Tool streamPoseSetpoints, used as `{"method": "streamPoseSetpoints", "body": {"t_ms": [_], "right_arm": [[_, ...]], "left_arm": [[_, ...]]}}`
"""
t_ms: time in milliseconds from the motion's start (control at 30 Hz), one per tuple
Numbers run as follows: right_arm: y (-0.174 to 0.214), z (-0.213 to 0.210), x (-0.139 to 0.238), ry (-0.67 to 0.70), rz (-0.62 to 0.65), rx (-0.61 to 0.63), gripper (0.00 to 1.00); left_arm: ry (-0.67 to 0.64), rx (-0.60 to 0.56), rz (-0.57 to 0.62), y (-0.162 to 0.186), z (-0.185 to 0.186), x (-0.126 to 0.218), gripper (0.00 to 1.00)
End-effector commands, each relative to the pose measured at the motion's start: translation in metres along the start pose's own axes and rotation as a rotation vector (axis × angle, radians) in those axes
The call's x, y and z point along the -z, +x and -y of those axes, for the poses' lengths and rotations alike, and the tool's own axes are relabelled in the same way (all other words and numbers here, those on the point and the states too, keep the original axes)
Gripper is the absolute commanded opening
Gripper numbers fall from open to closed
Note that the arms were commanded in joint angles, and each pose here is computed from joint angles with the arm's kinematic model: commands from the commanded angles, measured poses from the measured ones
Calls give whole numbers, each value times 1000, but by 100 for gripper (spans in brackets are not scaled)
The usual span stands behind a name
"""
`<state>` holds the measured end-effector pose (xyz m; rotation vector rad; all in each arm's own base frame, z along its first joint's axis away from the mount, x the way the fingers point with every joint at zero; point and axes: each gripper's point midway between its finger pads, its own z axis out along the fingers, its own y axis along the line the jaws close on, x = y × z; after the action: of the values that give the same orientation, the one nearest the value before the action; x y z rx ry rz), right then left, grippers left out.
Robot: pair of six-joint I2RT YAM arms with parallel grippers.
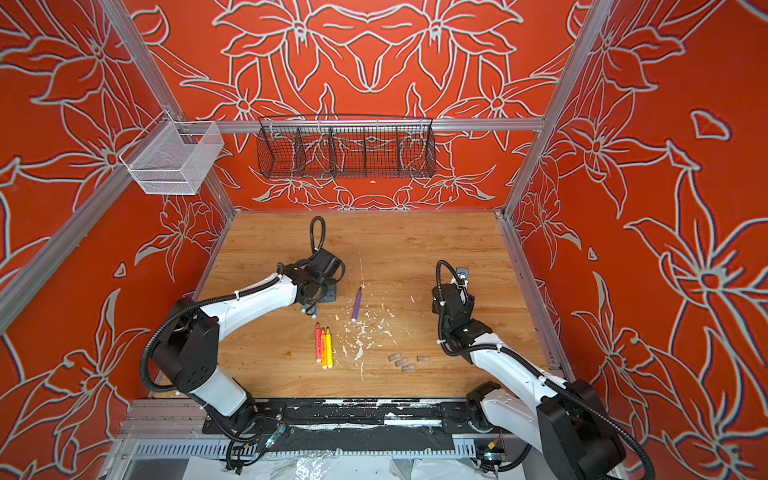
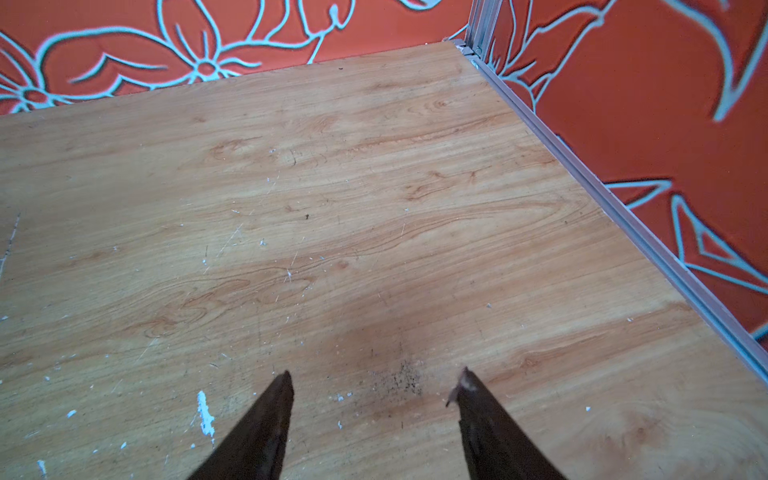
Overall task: Insert the pens into the pen caps
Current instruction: 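Move the left gripper over the purple marker and close on its end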
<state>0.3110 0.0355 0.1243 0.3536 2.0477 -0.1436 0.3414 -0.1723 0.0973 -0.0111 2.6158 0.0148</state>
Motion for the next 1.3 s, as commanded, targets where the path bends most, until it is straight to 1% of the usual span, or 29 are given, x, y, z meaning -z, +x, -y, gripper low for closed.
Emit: {"method": "streamPoseSetpoints", "body": {"t_ms": [0,100,200,333,500,567,767,900,1033,1133,1267], "right_arm": [[-7,-3,0,-6,13,-13,64],[-7,-3,0,-5,12,-13,64],[-7,-4,-1,-6,9,-11,64],[-7,-4,-1,-5,8,-9,63],[-6,-4,-1,-5,7,-8,64],[-6,-4,-1,-6,6,-8,63],[-6,-4,-1,-7,4,-8,63],[-6,-4,-1,-9,4,-8,63],[-6,-4,-1,-8,4,-7,63],[-6,-5,-1,-9,4,-7,63],[-6,-5,-2,-10,3,-7,63]], "left_arm": [[77,-109,25,2,29,3,26],[154,-174,-17,11,54,0,26],[141,-220,-58,17,66,-5,26],[100,-238,-145,28,71,-18,26],[116,-285,-215,41,84,-33,26],[103,-292,-239,44,84,-37,27],[8,-308,-303,53,76,-54,29],[6,-315,-349,59,78,-62,28],[-9,-310,-356,60,77,-64,28],[-26,-309,-360,61,75,-66,24],[-37,-311,-374,63,74,-69,13]]}}
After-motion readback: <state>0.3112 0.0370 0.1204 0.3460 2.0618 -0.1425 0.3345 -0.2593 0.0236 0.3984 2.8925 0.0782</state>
